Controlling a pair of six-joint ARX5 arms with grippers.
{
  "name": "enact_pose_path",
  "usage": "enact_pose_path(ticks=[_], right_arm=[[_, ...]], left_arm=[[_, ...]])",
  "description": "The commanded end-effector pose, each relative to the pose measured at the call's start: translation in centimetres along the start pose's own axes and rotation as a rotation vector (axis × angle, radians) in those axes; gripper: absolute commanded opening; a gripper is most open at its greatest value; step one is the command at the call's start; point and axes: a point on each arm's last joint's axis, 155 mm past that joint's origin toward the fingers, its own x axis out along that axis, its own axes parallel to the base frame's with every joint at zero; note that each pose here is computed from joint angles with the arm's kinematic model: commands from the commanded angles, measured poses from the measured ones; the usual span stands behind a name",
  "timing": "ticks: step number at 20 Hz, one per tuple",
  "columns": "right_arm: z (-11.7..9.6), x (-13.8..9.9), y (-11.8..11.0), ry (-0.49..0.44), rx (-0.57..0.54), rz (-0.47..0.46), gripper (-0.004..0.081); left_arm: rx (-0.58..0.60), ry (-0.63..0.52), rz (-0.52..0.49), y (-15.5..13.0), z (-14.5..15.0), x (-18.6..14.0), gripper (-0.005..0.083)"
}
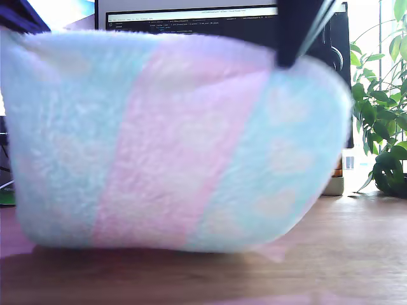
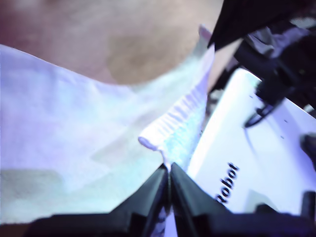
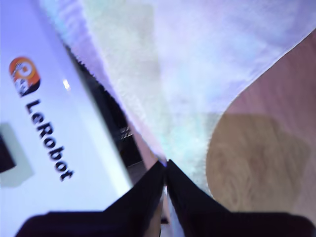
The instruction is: Fold the tea towel to a neat square and place it to the right
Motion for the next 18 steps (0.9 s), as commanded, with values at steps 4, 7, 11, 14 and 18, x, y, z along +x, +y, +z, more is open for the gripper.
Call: enact_pose_path(ticks=[4, 7, 11, 14, 18], right_arm=[[-1.9, -0.3, 1.1, 0.053, -0.002, 0.036, -0.0013], [-1.7, -0.5, 2.0, 0.037, -0.009, 0.078, -0.0013], [-1.3, -0.2, 2.7, 0.023, -0.051, 0.108, -0.0013], [1.3, 0.0, 1.8, -0.075, -0.069, 0.077, -0.0013], [5.0, 0.4, -0.7, -0.199, -0.055, 0.013, -0.0013]], left_arm=[[-0.02, 0.11, -0.07, -2.3, -2.6, 0.6, -0.0019], [-0.01, 0.157, -0.132, -4.3, -3.6, 0.8, -0.0019], [0.023, 0.192, -0.152, -5.6, -4.5, 1.2, -0.0019], [0.054, 0.142, 0.001, -2.8, -3.3, 1.6, -0.0019], [0.068, 0.074, 0.189, 1.0, -1.6, 1.2, -0.0019]])
